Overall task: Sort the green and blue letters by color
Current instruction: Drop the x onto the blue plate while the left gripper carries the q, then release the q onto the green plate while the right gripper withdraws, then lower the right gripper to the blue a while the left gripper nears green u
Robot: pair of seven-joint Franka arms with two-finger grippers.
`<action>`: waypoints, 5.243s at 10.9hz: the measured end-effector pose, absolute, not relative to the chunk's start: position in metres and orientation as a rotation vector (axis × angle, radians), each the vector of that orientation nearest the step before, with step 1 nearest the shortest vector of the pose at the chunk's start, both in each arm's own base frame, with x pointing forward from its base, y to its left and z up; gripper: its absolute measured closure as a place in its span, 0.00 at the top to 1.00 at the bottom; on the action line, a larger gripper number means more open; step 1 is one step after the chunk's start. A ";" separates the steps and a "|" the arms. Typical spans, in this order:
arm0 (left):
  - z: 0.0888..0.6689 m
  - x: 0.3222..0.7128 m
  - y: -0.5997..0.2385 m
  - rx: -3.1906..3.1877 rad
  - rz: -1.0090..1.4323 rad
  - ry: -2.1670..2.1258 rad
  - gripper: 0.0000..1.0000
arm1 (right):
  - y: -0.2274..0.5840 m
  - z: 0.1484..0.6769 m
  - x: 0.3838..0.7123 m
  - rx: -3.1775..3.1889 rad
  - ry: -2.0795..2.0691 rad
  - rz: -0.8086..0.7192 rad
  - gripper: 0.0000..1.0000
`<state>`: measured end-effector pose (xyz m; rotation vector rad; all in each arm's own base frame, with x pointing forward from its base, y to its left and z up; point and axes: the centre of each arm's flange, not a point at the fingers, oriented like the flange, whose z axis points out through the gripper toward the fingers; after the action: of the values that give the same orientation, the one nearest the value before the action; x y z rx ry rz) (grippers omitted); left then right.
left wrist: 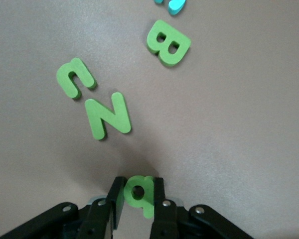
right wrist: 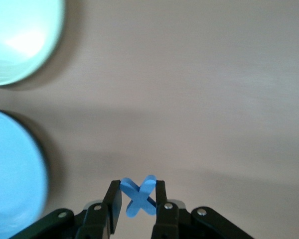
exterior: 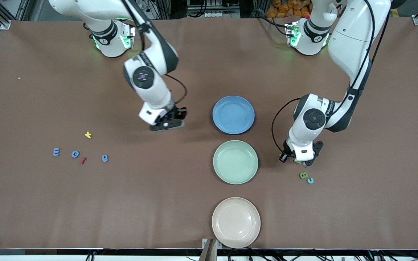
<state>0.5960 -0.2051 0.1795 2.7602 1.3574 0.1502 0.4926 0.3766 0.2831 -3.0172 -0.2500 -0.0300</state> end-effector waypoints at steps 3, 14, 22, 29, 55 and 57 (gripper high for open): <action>0.199 0.612 -0.213 2.728 0.205 1.333 0.28 | 0.474 0.256 0.471 -2.982 -0.297 -0.030 0.32; 0.275 0.629 -0.306 2.600 0.303 1.200 0.28 | 0.566 0.256 0.415 -2.932 -0.136 0.010 0.99; 0.220 0.577 -0.387 2.721 0.211 1.068 0.58 | 0.366 0.311 0.573 -3.000 0.350 0.160 1.00; 0.202 0.607 -0.298 2.983 0.144 0.928 1.00 | 0.221 0.305 0.641 -2.998 0.594 0.117 1.00; 0.222 0.617 -0.146 3.002 0.096 1.075 1.00 | 0.055 0.253 0.666 -3.124 0.348 0.113 1.00; 0.214 0.611 -0.144 3.029 0.121 1.035 1.00 | 0.055 0.253 0.666 -3.124 0.347 0.113 1.00</action>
<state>0.6112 -0.1437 0.2144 3.0287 1.0351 0.1205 0.6655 0.0551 0.2527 -3.1239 0.3474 0.1128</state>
